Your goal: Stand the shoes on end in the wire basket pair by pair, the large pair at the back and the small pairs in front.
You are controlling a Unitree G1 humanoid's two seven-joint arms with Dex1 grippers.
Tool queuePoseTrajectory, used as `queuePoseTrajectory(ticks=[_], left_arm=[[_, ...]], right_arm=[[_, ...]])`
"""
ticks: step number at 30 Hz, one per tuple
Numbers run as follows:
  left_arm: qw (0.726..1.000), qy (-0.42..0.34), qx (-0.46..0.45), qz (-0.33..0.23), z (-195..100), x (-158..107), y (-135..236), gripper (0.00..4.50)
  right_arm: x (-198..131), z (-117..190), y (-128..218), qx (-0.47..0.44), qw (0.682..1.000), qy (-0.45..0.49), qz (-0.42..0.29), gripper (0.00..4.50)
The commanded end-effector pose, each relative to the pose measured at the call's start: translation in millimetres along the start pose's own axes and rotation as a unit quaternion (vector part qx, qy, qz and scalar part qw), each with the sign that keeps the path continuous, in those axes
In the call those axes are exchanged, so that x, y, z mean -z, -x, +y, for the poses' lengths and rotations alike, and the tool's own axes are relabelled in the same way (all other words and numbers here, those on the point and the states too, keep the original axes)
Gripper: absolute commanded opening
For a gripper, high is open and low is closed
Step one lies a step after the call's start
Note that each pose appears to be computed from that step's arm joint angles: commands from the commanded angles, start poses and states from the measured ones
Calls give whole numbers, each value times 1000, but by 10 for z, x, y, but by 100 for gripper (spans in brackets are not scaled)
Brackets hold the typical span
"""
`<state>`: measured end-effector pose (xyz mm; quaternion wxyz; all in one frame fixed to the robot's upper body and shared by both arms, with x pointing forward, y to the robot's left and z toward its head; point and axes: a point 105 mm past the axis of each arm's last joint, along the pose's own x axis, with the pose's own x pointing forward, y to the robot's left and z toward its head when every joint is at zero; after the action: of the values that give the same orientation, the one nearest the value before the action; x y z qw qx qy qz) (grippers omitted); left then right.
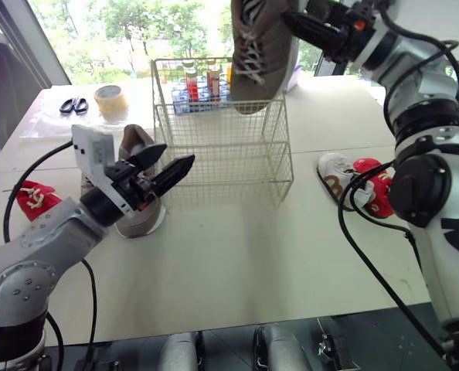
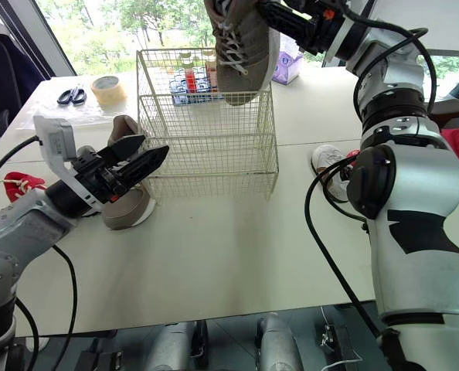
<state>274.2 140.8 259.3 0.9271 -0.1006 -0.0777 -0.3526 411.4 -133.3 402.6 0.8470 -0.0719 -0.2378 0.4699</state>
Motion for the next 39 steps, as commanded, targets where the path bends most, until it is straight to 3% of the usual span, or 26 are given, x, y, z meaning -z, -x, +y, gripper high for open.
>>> queuePoseTrajectory(ticks=[1, 12, 20, 26, 27, 39], left_arm=[[1000, -9, 1, -8, -15, -21, 12, 402], [1000, -7, -9, 6, -11, 86, 32, 402], [1000, -13, -19, 11, 7, 103, 27, 402], [1000, -14, -20, 14, -11, 128, 4, 402], [1000, -14, -20, 14, -11, 130, -1, 402], [1000, -12, -2, 20, -19, 121, -118, 402]], right_arm=[[-182, 51, -86, -16, 999, 20, -29, 132], [-262, 249, -197, -81, 994, 22, -74, 117], [75, 192, -187, -48, 996, 70, 23, 117], [168, 64, -85, -6, 996, 73, 52, 426], [156, 43, -66, 0, 996, 74, 51, 446], [-90, -246, 352, 68, 994, 87, 22, 446]])
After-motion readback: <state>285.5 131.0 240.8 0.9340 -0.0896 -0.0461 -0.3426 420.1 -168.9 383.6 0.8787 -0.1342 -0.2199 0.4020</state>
